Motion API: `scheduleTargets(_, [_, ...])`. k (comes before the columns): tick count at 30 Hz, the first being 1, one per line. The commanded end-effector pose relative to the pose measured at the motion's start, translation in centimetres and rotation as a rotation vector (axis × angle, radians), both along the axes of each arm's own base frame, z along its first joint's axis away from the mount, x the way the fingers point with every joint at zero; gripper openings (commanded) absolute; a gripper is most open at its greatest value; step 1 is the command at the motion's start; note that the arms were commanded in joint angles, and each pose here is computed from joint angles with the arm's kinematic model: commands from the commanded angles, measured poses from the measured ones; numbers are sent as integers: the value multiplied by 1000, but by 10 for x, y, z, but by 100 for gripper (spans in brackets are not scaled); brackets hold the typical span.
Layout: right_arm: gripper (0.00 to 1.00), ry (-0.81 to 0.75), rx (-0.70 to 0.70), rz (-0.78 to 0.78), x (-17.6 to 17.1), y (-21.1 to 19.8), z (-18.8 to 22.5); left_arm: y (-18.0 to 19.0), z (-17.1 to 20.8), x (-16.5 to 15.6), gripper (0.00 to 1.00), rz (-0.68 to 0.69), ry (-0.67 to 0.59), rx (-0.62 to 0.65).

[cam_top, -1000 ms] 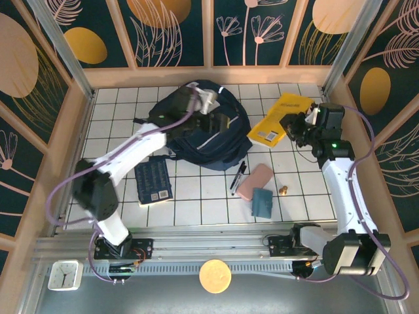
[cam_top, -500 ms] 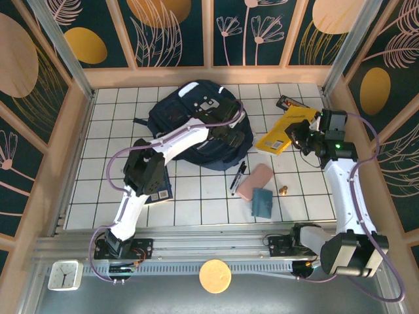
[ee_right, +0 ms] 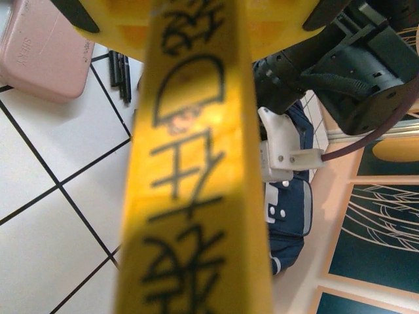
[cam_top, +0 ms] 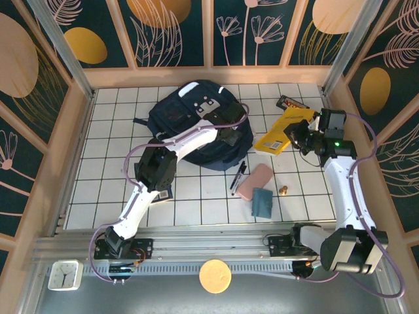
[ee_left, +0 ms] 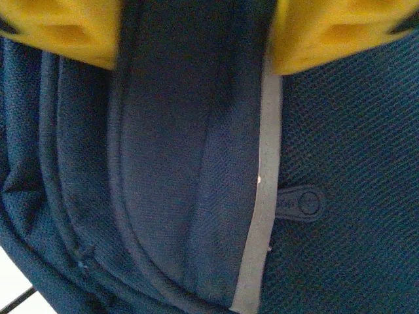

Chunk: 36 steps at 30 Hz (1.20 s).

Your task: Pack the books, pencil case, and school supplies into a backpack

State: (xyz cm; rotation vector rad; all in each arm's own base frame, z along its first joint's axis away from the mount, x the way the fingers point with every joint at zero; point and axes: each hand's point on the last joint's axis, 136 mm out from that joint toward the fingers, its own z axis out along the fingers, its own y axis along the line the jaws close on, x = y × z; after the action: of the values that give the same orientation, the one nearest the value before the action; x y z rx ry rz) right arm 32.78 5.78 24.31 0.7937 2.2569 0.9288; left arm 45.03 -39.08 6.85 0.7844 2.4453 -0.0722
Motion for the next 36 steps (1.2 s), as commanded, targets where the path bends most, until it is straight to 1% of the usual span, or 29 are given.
scheduleTargets(1, [0, -79, 4, 30, 3, 2, 19, 7, -19, -3, 32, 4, 38, 66])
scheduleTargets(2, [0, -77, 5, 32, 3, 3, 18, 7, -18, -3, 20, 7, 38, 67])
scheduleTargets(3, [0, -77, 8, 37, 2, 4, 17, 8, -16, -2, 5, 13, 39, 67])
scheduleTargets(4, [0, -81, 14, 42, 1, 5, 17, 10, -11, -1, 0, 22, 41, 60])
scheduleTargets(6, [0, -86, 23, 49, -1, 7, 16, 14, 6, 0, 0, 39, 54, 23])
scheduleTargets(11, [0, -110, 59, 72, 0, 13, 12, 22, 72, 1, 0, 53, 49, -122])
scheduleTargets(15, [0, -130, 84, 82, 2, 17, 8, 27, 111, -4, 0, 42, 15, -165])
scheduleTargets(23, [0, -160, 120, 129, 8, 29, 4, 35, 149, -12, 0, 41, -20, -201])
scheduleTargets(26, [0, -184, 142, 164, 10, 39, 8, 35, 159, -12, 0, 39, -28, -225])
scheduleTargets(28, [0, -204, 159, 195, 13, 49, 10, 37, 161, -16, 0, 40, -11, -222])
scheduleTargets(30, [0, -212, 172, 215, 17, 59, 10, 37, 172, -16, 0, 45, -22, -243])
scheduleTargets(34, [0, -197, 191, 215, 22, 74, 0, 41, 201, -13, 0, 64, -60, -290])
scheduleTargets(36, [0, -183, 215, 187, 23, 76, -7, 46, 215, -10, 0, 85, -82, -311])
